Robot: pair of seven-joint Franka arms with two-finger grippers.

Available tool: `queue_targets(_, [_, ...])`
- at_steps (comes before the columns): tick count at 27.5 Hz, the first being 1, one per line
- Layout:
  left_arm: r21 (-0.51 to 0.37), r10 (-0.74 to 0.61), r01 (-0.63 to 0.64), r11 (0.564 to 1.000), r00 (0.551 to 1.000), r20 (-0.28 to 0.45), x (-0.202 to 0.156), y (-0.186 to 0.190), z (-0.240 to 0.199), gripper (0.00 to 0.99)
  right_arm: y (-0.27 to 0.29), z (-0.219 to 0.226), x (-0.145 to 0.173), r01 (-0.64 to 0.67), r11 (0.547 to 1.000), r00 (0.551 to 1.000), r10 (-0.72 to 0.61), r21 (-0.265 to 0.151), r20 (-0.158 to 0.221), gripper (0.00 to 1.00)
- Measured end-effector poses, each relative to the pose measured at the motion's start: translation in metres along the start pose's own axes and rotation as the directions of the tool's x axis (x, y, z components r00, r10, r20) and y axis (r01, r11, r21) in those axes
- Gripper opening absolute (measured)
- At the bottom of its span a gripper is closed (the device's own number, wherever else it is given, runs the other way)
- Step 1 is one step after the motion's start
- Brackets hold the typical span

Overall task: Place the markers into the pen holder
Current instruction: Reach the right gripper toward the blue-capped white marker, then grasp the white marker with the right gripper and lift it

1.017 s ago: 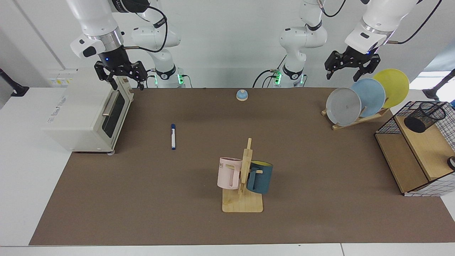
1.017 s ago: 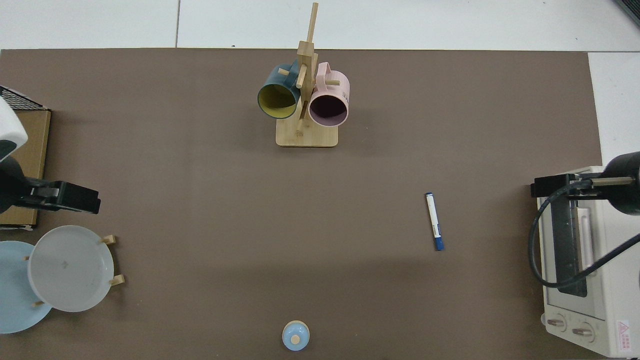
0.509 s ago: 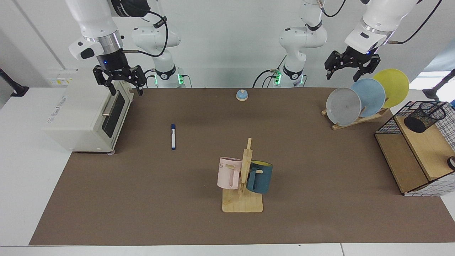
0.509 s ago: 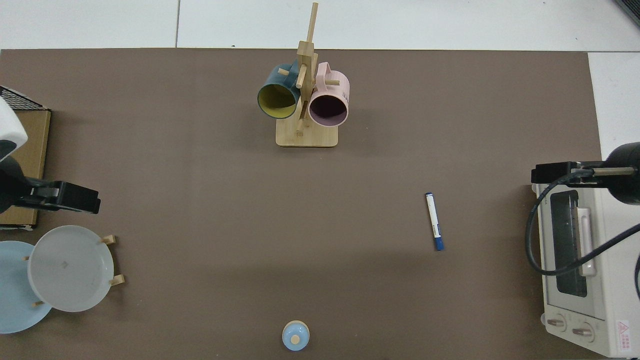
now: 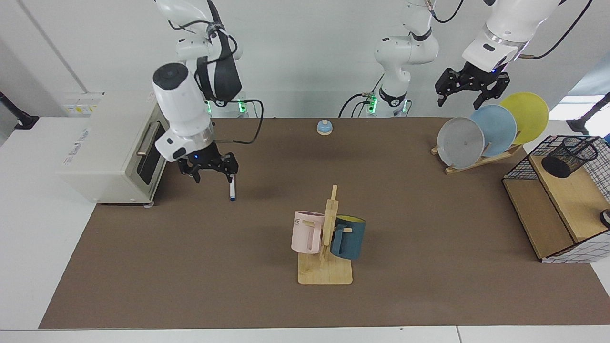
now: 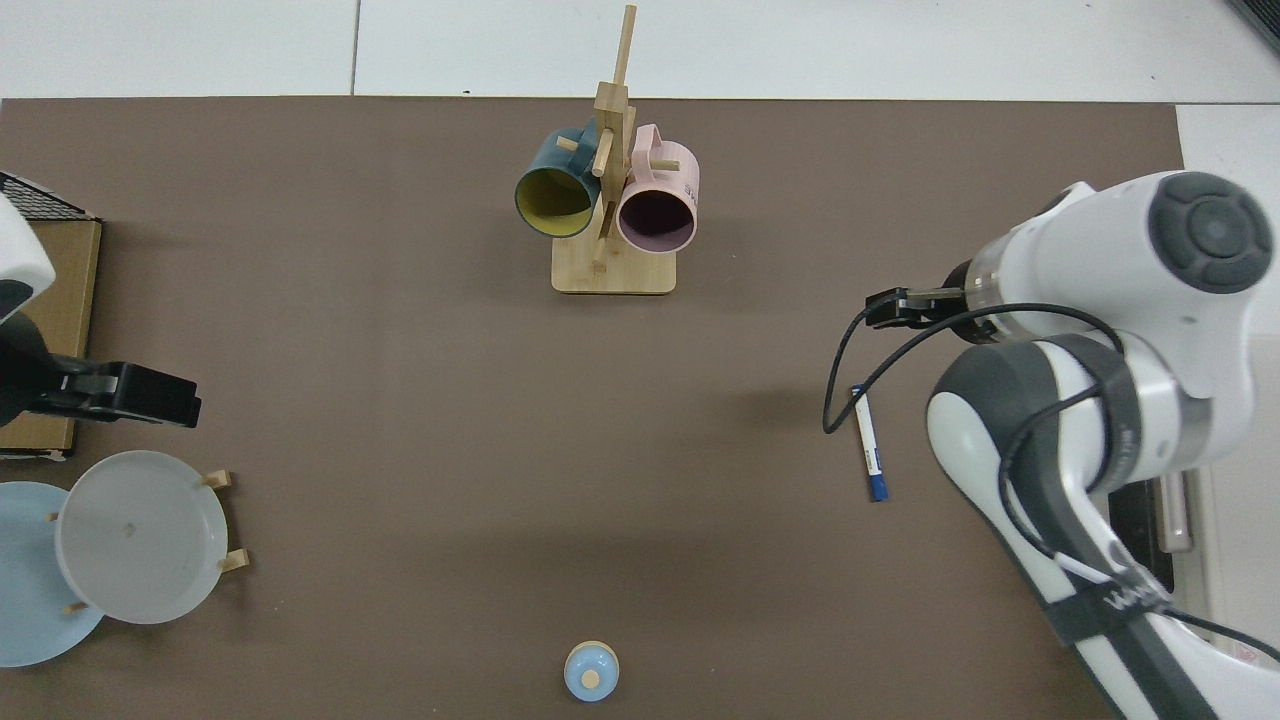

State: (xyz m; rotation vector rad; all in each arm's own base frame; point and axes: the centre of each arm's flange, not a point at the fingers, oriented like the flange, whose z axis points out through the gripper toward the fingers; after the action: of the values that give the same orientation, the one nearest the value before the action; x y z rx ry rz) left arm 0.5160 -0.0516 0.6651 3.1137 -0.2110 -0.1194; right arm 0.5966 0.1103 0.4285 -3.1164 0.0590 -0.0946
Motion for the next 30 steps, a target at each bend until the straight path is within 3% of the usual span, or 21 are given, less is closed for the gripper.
queue_targets(7, [0.0,0.0,0.0,1.0,1.0,0.0,0.0,0.0,0.0,0.991,-0.002,0.074,-0.022,0.0,1.0,0.998,0.001,-0.015,0.064,1.0])
queue_targets(15, [0.0,0.0,0.0,1.0,1.0,0.0,0.0,0.0,0.0,0.991,0.008,0.106,-0.042,-0.054,0.998,0.991,0.058,-0.037,0.122,1.0])
queue_targets(27, [0.0,0.0,0.0,1.0,1.0,0.0,0.0,0.0,0.0,0.991,0.01,0.137,-0.049,-0.067,0.997,0.989,0.072,-0.042,0.132,0.99])
queue_targets(30, [0.0,0.0,0.0,1.0,1.0,0.0,0.0,0.0,0.0,0.991,0.01,0.138,-0.05,-0.067,0.997,0.988,0.073,-0.043,0.134,0.87])
